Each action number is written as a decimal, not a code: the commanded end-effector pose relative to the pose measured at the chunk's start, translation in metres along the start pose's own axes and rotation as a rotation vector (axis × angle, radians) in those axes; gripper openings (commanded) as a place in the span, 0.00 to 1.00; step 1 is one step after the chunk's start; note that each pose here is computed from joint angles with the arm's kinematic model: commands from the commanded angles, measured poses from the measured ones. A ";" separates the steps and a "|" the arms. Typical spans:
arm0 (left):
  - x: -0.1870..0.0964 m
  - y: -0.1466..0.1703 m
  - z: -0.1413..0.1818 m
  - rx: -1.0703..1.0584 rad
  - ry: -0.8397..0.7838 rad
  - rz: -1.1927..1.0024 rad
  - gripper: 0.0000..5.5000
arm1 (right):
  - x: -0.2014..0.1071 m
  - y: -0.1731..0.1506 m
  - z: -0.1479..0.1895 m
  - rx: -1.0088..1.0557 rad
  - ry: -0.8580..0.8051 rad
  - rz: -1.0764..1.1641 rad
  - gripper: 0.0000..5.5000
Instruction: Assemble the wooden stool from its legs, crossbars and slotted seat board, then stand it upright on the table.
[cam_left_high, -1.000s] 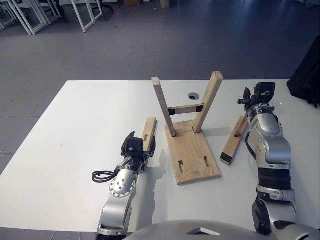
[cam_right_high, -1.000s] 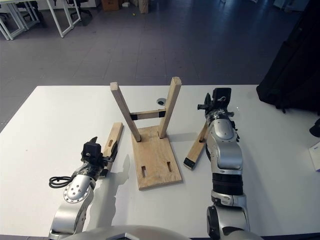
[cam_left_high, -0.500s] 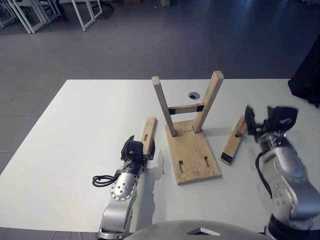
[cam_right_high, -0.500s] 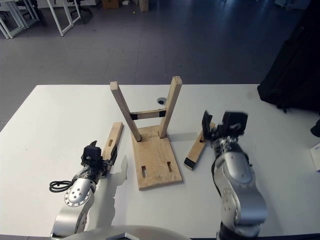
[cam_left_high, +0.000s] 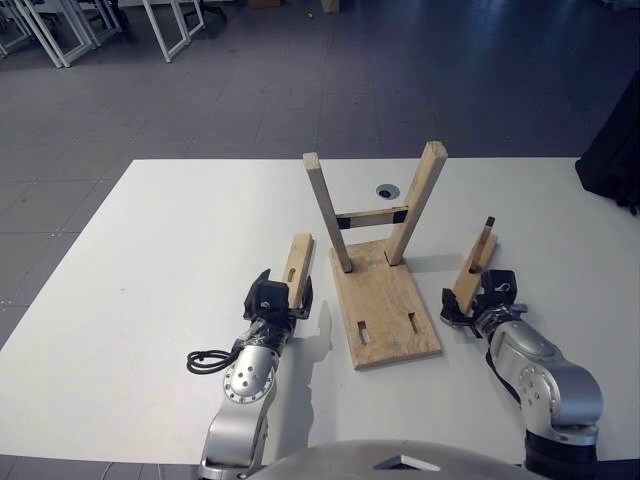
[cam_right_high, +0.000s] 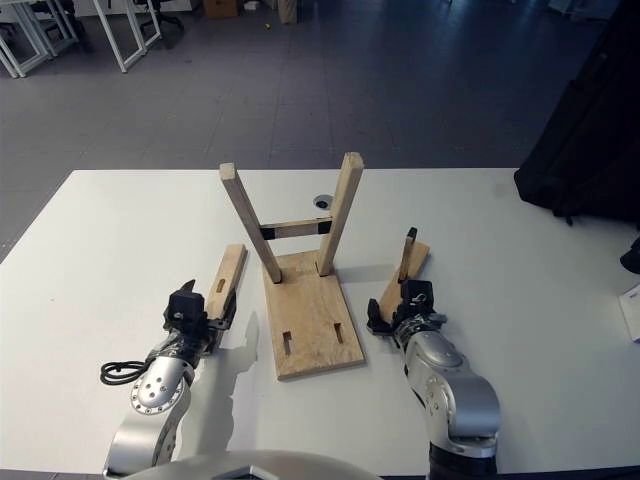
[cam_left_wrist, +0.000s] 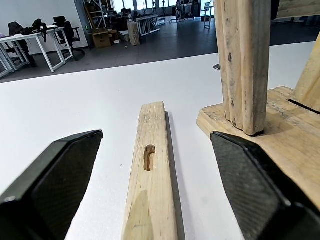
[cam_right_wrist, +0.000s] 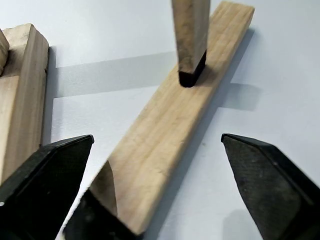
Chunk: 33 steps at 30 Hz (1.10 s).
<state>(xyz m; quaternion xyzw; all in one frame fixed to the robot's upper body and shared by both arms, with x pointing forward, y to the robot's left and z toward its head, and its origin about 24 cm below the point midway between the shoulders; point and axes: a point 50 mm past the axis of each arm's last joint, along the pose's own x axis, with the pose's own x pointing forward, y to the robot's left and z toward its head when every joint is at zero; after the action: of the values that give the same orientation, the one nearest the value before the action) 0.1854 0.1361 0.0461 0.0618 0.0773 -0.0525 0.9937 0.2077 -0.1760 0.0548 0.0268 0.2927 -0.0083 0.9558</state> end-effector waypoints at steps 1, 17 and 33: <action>0.002 -0.001 0.000 0.014 0.001 0.005 0.73 | 0.004 0.004 0.001 -0.007 0.022 0.018 0.86; 0.000 -0.004 -0.002 0.007 0.013 0.001 0.73 | 0.006 -0.026 -0.011 0.001 0.210 -0.035 0.75; 0.008 0.015 0.010 -0.103 0.018 -0.054 0.73 | 0.013 -0.063 -0.013 -0.183 0.073 -0.109 0.38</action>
<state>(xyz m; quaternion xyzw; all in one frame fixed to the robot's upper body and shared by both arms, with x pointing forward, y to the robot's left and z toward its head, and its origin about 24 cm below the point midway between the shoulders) 0.1897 0.1479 0.0457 0.0317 0.1008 -0.0430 0.9935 0.2093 -0.2164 0.0361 -0.0764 0.3160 0.0045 0.9457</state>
